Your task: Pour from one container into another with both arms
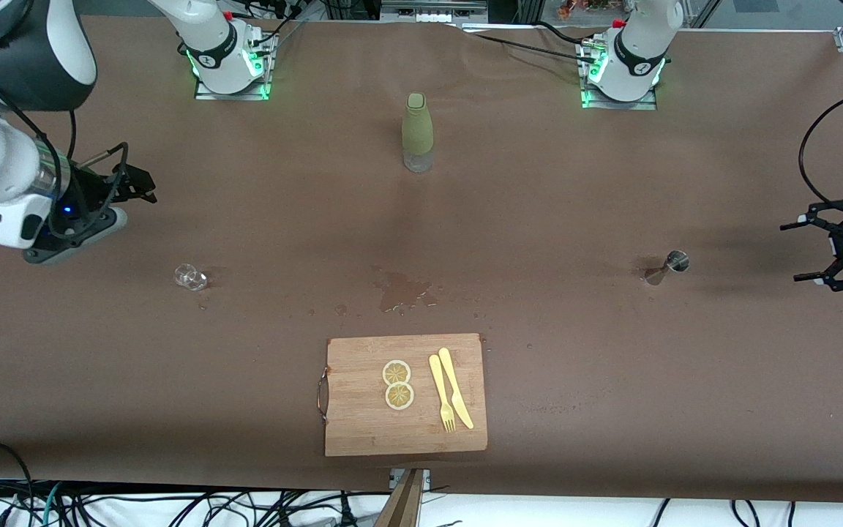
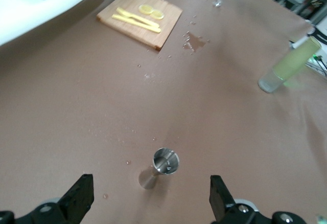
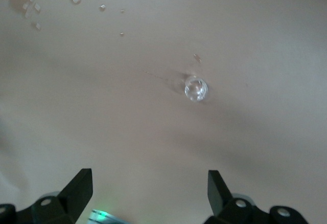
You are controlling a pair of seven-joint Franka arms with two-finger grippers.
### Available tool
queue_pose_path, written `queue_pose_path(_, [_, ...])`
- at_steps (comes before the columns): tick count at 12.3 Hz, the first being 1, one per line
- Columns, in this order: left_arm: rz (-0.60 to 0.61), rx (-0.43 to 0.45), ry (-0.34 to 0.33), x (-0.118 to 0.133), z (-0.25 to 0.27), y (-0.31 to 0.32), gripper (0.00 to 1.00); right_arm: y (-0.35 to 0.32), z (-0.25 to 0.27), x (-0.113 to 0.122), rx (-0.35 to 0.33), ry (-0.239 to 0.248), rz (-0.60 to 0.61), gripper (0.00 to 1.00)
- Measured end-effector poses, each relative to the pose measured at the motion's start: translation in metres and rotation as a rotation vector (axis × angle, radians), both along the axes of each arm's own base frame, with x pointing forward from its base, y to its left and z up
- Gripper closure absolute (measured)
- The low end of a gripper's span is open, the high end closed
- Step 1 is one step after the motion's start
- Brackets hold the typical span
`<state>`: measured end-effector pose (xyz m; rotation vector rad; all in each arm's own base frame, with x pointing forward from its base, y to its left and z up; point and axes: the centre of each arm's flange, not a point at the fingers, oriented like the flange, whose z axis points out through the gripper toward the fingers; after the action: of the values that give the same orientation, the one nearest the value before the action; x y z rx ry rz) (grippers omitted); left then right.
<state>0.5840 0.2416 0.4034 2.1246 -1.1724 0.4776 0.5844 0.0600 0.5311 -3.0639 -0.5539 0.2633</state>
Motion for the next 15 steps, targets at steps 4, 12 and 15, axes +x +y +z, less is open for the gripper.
queue_pose_path(4, [0.246,0.141,0.247,-0.012,0.072,-0.039,0.00,-0.019,0.039,-0.027,-0.042,-0.022,-0.252,0.00])
queue_pose_path(12, [0.724,0.507,0.507,-0.046,0.180,-0.213,0.00,-0.092,0.094,-0.053,-0.034,-0.120,-0.405,0.00])
queue_pose_path(15, [0.823,0.570,0.571,-0.067,0.197,-0.255,0.00,-0.091,0.097,-0.050,-0.028,-0.152,-0.407,0.00])
